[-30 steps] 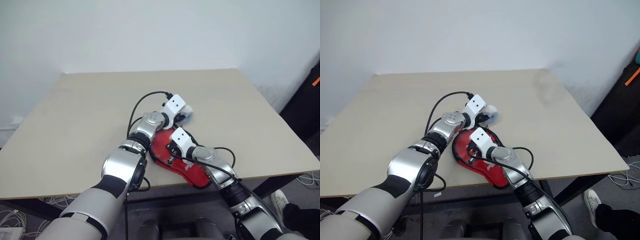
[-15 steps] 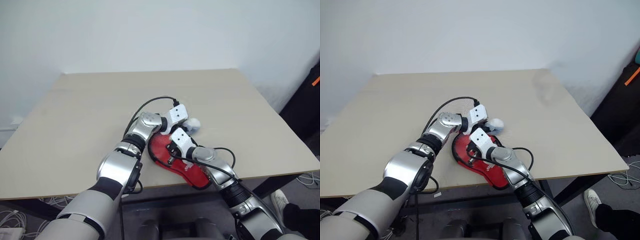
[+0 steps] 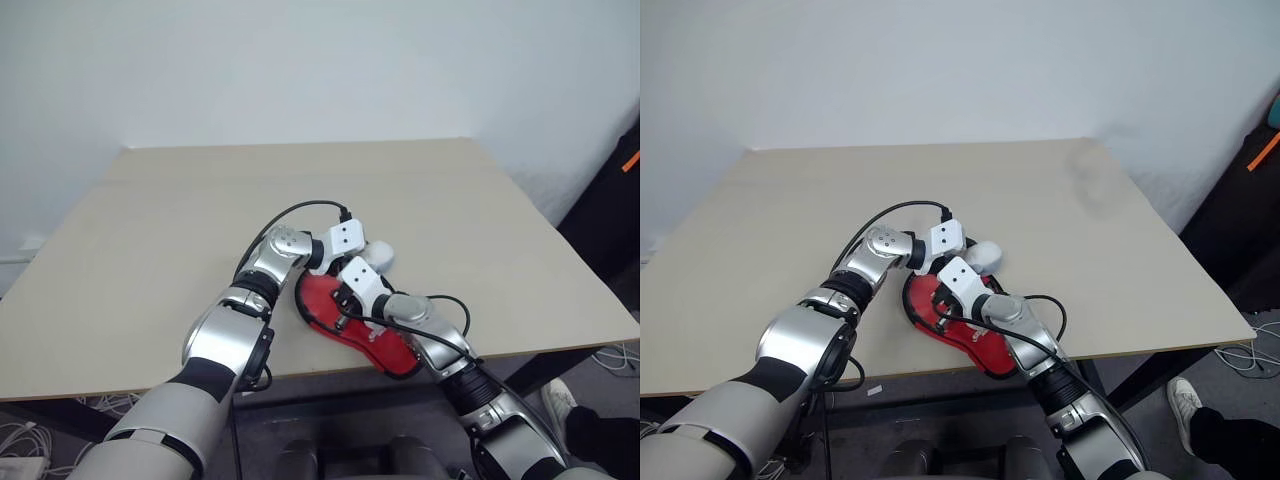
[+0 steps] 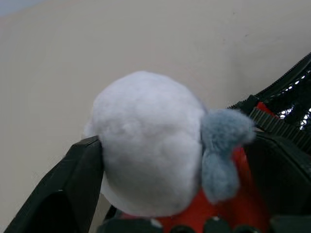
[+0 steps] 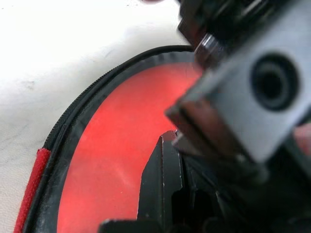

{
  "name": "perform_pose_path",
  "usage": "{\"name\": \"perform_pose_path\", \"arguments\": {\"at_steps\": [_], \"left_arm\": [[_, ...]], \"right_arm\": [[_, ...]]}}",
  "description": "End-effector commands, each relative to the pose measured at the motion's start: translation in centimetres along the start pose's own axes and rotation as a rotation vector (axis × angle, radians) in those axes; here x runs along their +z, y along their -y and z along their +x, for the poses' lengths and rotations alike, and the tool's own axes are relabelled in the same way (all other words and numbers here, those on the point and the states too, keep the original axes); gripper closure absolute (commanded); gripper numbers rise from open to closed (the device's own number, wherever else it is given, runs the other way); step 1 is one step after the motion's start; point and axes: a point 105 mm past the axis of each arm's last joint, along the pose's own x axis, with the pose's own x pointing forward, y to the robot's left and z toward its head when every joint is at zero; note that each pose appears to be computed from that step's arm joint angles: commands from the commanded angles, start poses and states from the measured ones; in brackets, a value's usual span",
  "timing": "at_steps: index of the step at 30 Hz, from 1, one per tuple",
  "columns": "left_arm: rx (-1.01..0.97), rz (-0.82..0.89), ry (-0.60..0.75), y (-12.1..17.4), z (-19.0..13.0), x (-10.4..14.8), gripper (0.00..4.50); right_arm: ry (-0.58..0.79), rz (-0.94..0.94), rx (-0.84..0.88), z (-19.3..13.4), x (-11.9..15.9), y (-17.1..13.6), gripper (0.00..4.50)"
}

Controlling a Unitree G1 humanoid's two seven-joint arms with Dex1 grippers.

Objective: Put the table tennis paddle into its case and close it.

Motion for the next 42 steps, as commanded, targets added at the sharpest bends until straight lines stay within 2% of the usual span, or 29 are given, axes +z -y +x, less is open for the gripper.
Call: {"name": "perform_pose_path", "arguments": {"at_steps": [1, 12, 21, 25, 32, 33, 36, 42], "left_arm": [[0.019, 0.067, 0.007, -1.1, -0.7, 1.4, 0.04], [0.003, 0.110, -0.003, -2.3, -2.6, 2.3, 0.04], [-0.027, 0.122, 0.033, -2.2, -3.3, 3.1, 0.04], [-0.042, 0.121, 0.043, -2.0, -3.5, 3.1, 0.04], [-0.088, 0.093, 0.148, -1.4, -4.6, 4.4, 0.04], [-0.093, 0.088, 0.161, -1.3, -4.9, 4.6, 0.01], [-0.063, 0.074, 0.226, -1.1, -6.1, 5.3, 0.65], [-0.015, 0.012, 0.261, 1.9, -8.0, 4.1, 2.83]], "right_arm": [[-0.109, 0.021, 0.026, 0.2, -2.7, -0.6, 4.50], [-0.098, 0.007, 0.062, -0.4, -2.3, -0.8, 4.50], [-0.033, -0.031, 0.197, -8.0, 0.7, -0.6, 4.50], [-0.025, -0.032, 0.195, -9.8, 1.7, 0.2, 4.50], [-0.011, -0.065, 0.143, -12.1, 3.6, 3.3, 4.50], [-0.009, -0.069, 0.131, -12.2, 3.8, 3.7, 4.32], [-0.001, -0.083, 0.105, -12.7, 4.7, 4.9, 3.54], [0.050, -0.117, 0.032, -12.7, 7.3, 7.5, 1.36]]}}
